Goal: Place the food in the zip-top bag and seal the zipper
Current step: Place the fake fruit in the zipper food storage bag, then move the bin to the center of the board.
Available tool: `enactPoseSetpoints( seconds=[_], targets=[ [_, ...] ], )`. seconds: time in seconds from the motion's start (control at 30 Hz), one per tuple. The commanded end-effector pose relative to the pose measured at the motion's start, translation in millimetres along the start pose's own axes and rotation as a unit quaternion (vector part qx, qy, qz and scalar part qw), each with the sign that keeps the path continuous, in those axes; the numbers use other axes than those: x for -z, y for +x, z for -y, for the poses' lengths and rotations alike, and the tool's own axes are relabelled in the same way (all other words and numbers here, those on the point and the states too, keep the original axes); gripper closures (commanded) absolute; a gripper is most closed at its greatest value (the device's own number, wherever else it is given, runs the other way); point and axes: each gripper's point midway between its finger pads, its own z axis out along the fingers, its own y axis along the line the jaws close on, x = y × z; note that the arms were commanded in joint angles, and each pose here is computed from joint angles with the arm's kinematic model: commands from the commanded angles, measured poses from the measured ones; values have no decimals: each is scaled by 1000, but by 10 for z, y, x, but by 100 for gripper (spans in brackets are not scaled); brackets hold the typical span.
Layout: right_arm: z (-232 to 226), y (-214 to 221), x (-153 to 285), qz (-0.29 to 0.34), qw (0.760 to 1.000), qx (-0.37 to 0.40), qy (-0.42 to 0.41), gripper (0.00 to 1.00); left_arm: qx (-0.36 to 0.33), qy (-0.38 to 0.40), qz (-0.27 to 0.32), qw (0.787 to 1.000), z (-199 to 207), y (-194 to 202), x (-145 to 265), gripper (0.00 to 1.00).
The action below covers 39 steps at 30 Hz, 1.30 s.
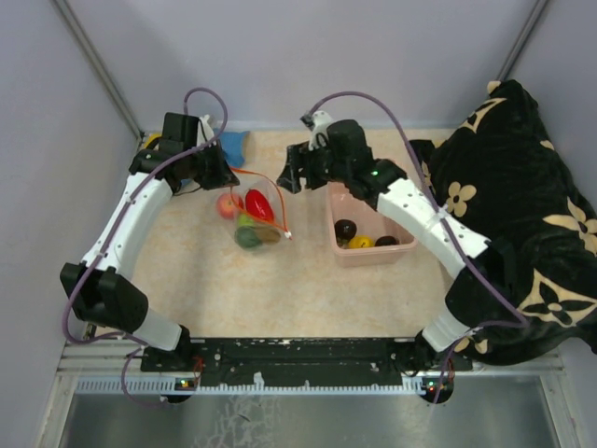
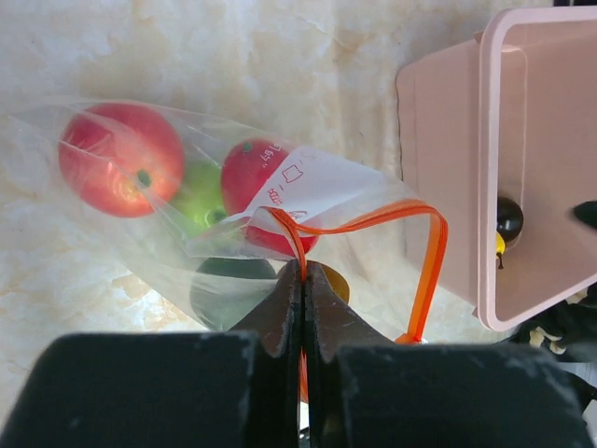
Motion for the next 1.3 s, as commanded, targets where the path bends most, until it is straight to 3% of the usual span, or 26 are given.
enactPoseSetpoints(
  seconds=[0.0, 0.23, 0.53, 0.77, 0.93, 1.1, 1.27],
  targets=[
    [544, -26, 434, 8, 993, -9, 117, 28, 0, 10, 26, 1000, -15, -114, 105, 100],
    [1171, 304, 397, -44, 975, -29, 217, 27, 3, 6, 28, 1000, -85, -167, 104, 100],
    [1553, 651, -121, -113, 969, -5, 217, 27, 3, 1, 34, 999, -125, -249, 141, 100],
    [1014, 971, -164, -167, 981, 78, 66, 27, 2, -16, 43, 999, -226, -330, 180, 100],
    [553, 1367, 44, -228, 964, 139, -20, 27, 7, -22, 45, 999, -296, -365, 175, 100],
    [244, 1648, 409, -279, 944, 164, -62, 27, 8, -36, 46, 998, -401, -422, 178, 100],
    [90, 1629, 760, -281, 947, 141, -63, 27, 12, -42, 49, 998, -485, -472, 182, 100]
  ],
)
